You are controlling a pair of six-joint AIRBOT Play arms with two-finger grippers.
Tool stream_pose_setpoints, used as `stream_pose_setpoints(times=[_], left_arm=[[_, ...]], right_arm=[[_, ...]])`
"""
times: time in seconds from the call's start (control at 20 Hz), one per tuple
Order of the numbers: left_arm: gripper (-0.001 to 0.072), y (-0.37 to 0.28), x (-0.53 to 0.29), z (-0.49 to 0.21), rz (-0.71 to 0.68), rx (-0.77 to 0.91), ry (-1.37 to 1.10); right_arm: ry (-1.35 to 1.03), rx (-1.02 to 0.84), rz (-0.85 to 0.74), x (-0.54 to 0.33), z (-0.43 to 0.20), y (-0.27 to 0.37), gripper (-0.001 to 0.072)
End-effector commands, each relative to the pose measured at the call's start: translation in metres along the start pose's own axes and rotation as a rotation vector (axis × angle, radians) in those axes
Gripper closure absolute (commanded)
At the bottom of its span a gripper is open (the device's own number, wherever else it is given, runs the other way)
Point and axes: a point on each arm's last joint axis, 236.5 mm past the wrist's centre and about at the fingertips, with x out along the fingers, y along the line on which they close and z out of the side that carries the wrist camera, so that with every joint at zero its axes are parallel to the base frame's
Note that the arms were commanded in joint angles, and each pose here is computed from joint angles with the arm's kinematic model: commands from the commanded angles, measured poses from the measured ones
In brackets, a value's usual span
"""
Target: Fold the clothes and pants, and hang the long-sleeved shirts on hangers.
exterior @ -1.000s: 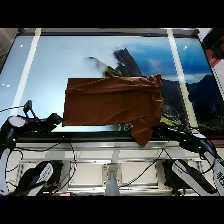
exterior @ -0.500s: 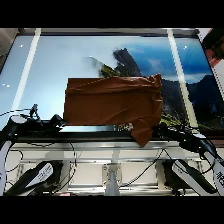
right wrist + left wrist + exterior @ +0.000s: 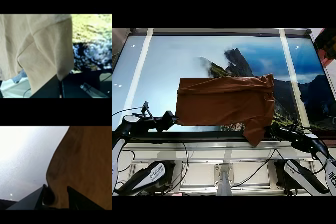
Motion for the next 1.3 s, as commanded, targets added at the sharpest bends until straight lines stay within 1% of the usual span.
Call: stream_pose_setpoints(times=[0.0, 0.05, 0.1, 0.3, 0.4, 0.5, 0.7, 0.8, 0.9, 1.0, 1.1, 1.25], left_arm=[[0.0518, -0.011, 0.008, -0.005, -0.011, 0.036, 0.013], [0.0615, -0.014, 0.011, -0.005, -0.006, 0.055, 0.005], [0.0692, -0.016, 0.013, -0.002, -0.001, 0.071, -0.015], [0.0691, -0.035, 0.005, 0.013, -0.036, 0.100, -0.056], [0.0692, -0.058, -0.012, 0.022, -0.073, 0.189, -0.082], [0.0692, -0.086, -0.038, 0.034, -0.116, 0.261, -0.145], [0.0693, -0.138, -0.105, 0.045, -0.193, 0.402, -0.346], [0.0694, -0.153, -0.133, 0.038, -0.221, 0.459, -0.421], [0.0695, -0.162, -0.147, 0.022, -0.244, 0.493, -0.427], [0.0695, -0.165, -0.153, 0.003, -0.262, 0.509, -0.394], [0.0695, -0.161, -0.157, 0.001, -0.234, 0.518, -0.406], [0.0695, -0.138, -0.153, 0.011, -0.142, 0.455, -0.412]], right_arm=[[0.010, -0.002, 0.011, 0.000, -0.002, 0.003, 0.0699], [0.018, -0.006, 0.017, 0.000, -0.003, 0.005, 0.0699], [0.031, -0.020, 0.026, -0.002, -0.004, 0.008, 0.0699], [0.076, -0.143, 0.138, -0.015, 0.003, 0.049, 0.0700], [0.055, -0.211, 0.172, -0.027, 0.015, 0.071, 0.0701], [-0.006, -0.236, 0.159, -0.041, 0.033, 0.087, 0.0701], [-0.079, -0.339, 0.047, -0.077, 0.051, 0.106, 0.0702], [-0.112, -0.441, -0.014, -0.102, 0.055, 0.120, 0.0701], [-0.142, -0.521, -0.065, -0.125, 0.056, 0.136, 0.0702], [-0.183, -0.545, -0.124, -0.149, 0.059, 0.147, 0.0703], [-0.254, -0.534, -0.183, -0.170, 0.070, 0.154, 0.0703], [-0.313, -0.542, -0.187, -0.176, 0.084, 0.163, 0.0704]])
